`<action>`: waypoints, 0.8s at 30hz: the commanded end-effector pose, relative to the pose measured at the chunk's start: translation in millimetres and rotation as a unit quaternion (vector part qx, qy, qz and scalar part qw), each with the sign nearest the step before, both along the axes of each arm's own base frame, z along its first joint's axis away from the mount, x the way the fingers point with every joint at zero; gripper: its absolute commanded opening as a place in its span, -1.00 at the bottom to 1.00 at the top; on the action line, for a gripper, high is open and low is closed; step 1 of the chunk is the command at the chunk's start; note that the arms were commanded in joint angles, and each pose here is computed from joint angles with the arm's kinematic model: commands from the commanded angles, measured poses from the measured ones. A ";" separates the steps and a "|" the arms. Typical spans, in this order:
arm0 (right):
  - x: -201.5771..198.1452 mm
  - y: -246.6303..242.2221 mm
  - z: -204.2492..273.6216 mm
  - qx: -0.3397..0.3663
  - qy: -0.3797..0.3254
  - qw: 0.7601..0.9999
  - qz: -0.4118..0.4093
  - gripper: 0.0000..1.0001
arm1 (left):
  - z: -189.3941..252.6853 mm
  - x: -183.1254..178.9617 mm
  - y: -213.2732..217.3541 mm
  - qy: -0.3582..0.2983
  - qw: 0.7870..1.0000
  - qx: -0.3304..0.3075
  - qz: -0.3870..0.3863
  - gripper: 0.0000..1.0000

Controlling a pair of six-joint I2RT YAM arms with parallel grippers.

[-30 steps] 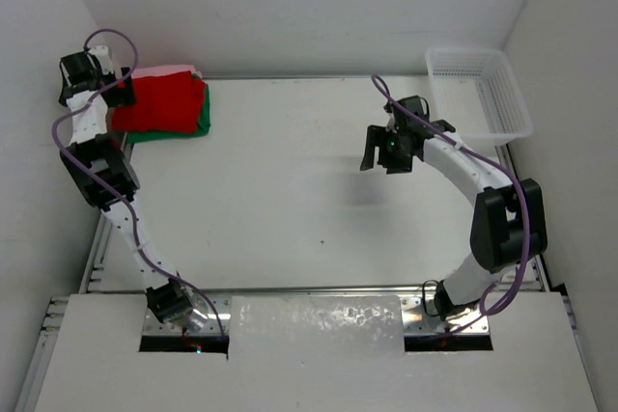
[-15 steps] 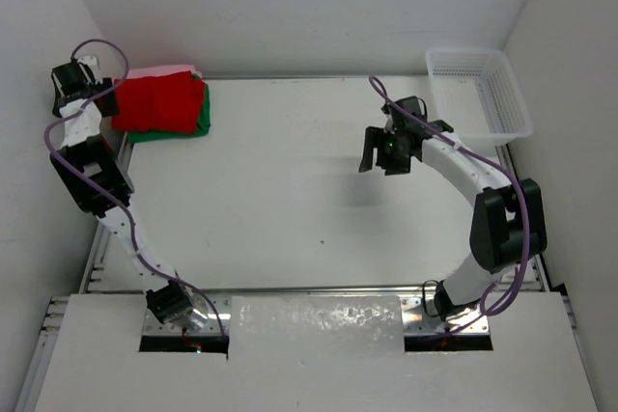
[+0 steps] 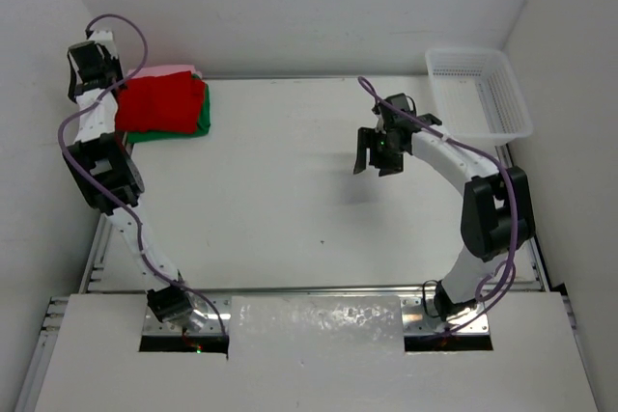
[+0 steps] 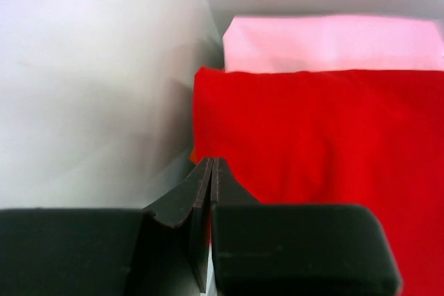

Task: Fold and stack the t-shirts
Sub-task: Put the neatly folded tshirt into the corner of the board with the left arm

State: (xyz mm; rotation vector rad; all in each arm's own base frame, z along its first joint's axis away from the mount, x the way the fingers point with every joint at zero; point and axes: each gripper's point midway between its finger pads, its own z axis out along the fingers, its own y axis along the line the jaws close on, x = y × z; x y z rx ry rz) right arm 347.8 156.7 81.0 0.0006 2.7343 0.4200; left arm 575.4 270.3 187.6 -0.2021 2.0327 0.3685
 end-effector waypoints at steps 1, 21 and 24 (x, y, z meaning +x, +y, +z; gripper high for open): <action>16.2 5.9 23.0 0.001 -0.031 1.000 0.006 0.36 | -56.2 -5.6 21.2 0.061 0.997 -0.013 0.041 -1.00; 12.8 3.1 24.7 -0.003 -0.032 0.999 0.010 0.37 | -37.4 -1.5 45.9 0.037 0.993 0.058 0.098 -0.11; 12.7 2.2 29.6 -0.003 -0.040 0.999 0.010 0.37 | 5.9 4.8 40.3 -0.003 0.992 0.072 0.104 0.07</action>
